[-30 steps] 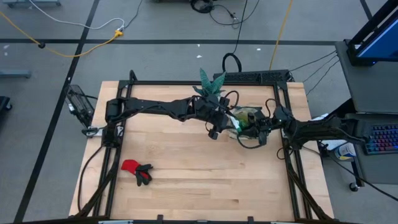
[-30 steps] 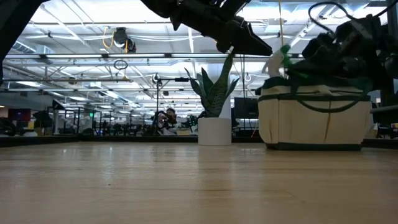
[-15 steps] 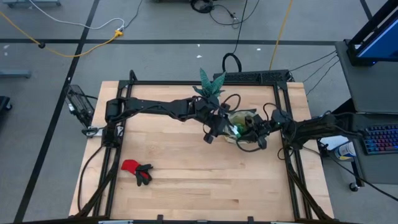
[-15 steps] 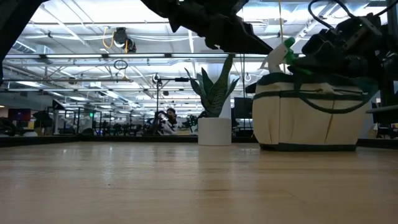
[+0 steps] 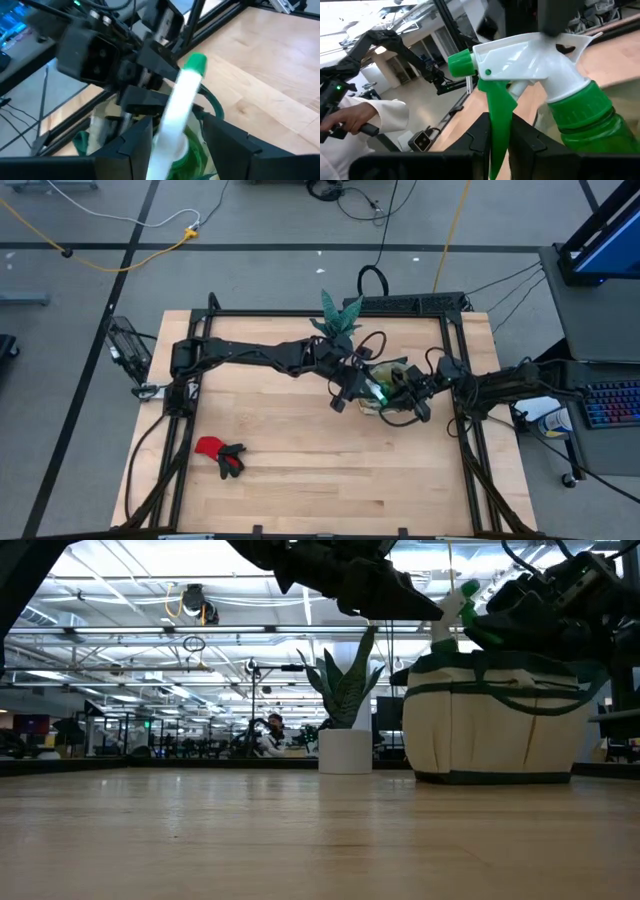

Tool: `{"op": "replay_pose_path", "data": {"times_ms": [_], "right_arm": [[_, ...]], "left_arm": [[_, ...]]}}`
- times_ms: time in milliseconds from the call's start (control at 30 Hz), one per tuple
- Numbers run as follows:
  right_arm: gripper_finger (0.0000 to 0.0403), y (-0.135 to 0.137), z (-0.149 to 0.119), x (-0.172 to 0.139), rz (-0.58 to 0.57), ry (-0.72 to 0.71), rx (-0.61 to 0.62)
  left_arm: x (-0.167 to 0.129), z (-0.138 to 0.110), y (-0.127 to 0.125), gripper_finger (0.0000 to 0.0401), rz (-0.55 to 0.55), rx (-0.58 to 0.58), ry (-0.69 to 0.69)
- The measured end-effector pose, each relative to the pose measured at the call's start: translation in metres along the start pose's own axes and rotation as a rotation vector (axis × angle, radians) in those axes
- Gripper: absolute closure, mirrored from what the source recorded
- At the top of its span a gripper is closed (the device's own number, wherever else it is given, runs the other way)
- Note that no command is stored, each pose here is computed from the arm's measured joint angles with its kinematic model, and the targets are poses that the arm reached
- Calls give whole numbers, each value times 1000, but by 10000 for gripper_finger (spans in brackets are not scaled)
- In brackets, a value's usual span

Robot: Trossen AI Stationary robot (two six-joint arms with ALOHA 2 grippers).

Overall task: Pick & Place Garden tools in Gardening bag
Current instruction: Put the green spray bottle into the gardening bag

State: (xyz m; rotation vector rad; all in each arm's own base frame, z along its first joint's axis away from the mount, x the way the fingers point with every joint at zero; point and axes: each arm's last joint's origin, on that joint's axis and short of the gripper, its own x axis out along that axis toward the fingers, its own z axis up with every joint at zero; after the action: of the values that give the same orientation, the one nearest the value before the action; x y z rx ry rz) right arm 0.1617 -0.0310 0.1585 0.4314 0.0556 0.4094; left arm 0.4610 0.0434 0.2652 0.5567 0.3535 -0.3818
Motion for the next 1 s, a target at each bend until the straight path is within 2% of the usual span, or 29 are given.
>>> {"op": "replay_pose_path", "data": {"times_ms": [233,400,700,833,1000], "right_arm": [[366,1,12,7,57,1,-26],[362,-2,6,7,31,49,0],[354,-3,7,7,8,36,-25],[346,-3,7,7,-2,34,-26],[309,-3,7,7,-9,24,-33]], "left_arm": [[4,-3,-1,208,-12,0,2],[4,-4,-2,258,-17,-13,7],[4,-6,-5,344,-46,-22,25],[3,-8,-6,347,-55,-76,54],[3,-7,-8,335,-56,-142,66]]}}
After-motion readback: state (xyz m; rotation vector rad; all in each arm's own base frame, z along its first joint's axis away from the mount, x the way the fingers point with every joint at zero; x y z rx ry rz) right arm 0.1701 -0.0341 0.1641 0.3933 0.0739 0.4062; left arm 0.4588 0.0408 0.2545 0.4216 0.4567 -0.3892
